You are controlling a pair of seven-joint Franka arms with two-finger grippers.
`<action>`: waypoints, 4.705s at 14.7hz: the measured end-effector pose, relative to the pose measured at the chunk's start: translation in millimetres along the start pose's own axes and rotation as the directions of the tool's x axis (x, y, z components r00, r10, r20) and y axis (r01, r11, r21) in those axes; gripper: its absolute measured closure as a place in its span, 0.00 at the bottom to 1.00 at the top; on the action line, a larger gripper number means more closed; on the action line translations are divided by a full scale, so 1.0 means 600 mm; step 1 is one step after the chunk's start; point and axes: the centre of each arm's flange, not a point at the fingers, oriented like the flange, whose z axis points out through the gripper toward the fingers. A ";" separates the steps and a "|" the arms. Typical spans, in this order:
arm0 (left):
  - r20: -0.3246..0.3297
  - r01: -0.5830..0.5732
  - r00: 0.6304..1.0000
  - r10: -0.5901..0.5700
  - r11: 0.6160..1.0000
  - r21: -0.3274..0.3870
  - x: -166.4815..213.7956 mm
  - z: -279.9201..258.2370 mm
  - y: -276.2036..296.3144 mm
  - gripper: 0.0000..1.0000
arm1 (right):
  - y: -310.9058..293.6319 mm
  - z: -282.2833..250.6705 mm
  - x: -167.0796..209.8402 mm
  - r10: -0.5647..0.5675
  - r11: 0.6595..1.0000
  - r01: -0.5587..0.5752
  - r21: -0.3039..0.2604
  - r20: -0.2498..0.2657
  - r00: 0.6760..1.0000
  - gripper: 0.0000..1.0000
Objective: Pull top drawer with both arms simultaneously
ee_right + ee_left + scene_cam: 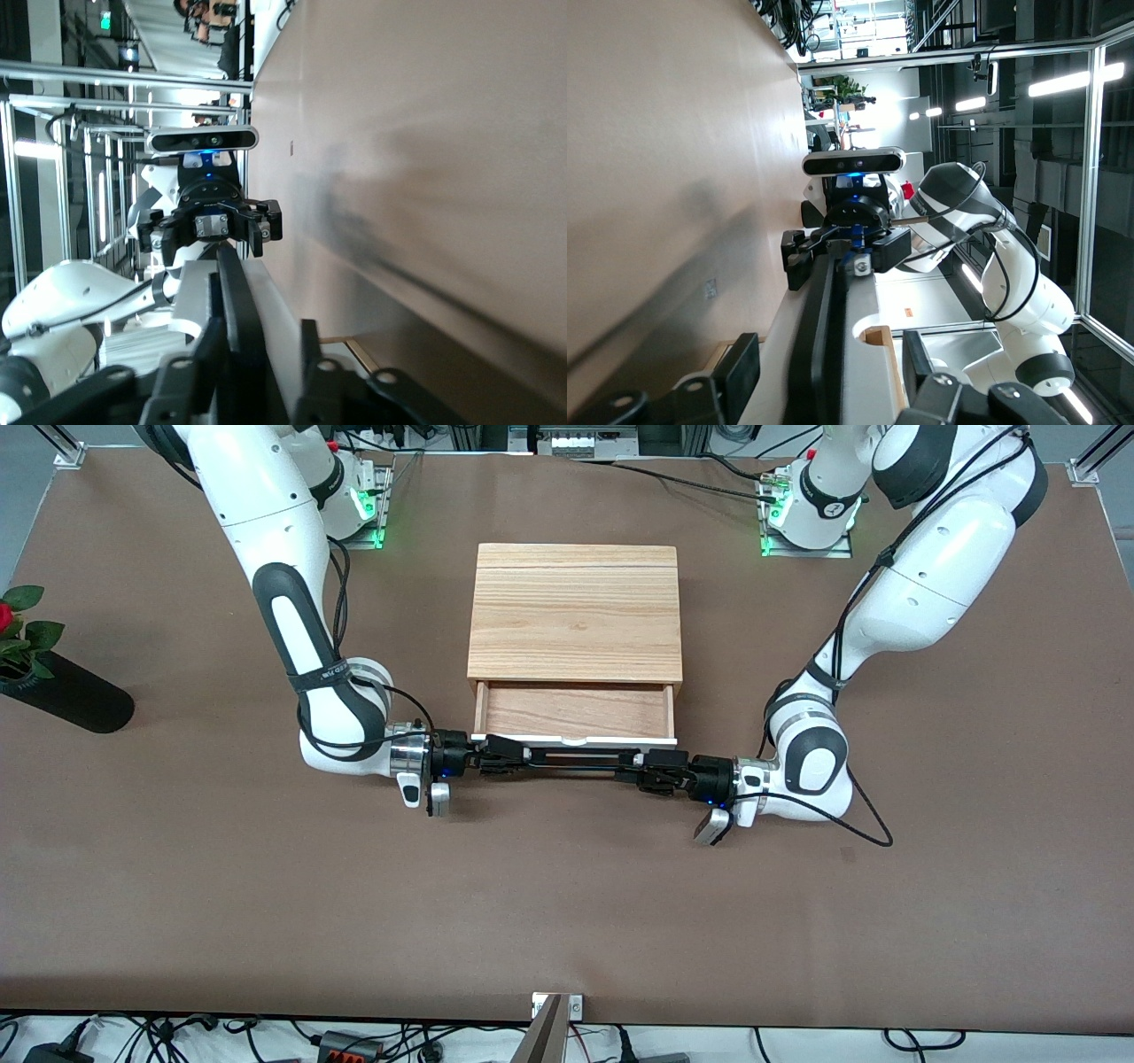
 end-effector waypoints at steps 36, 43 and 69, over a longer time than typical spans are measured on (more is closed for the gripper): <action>0.108 -0.077 0.975 -0.192 0.163 0.984 0.036 -0.304 0.680 0.00 | -0.514 -0.722 -0.011 0.297 0.346 0.307 -0.887 0.414 0.860 0.00; -0.074 0.086 0.966 -0.248 0.037 0.996 -0.031 -0.279 0.710 0.00 | -0.550 -0.706 -0.012 0.313 0.277 0.321 -0.906 0.400 0.861 0.00; -0.133 0.131 0.979 -0.154 -0.019 0.991 -0.135 -0.227 0.702 0.00 | -0.504 -0.763 -0.103 0.118 0.218 -0.051 -0.975 -0.026 0.993 0.00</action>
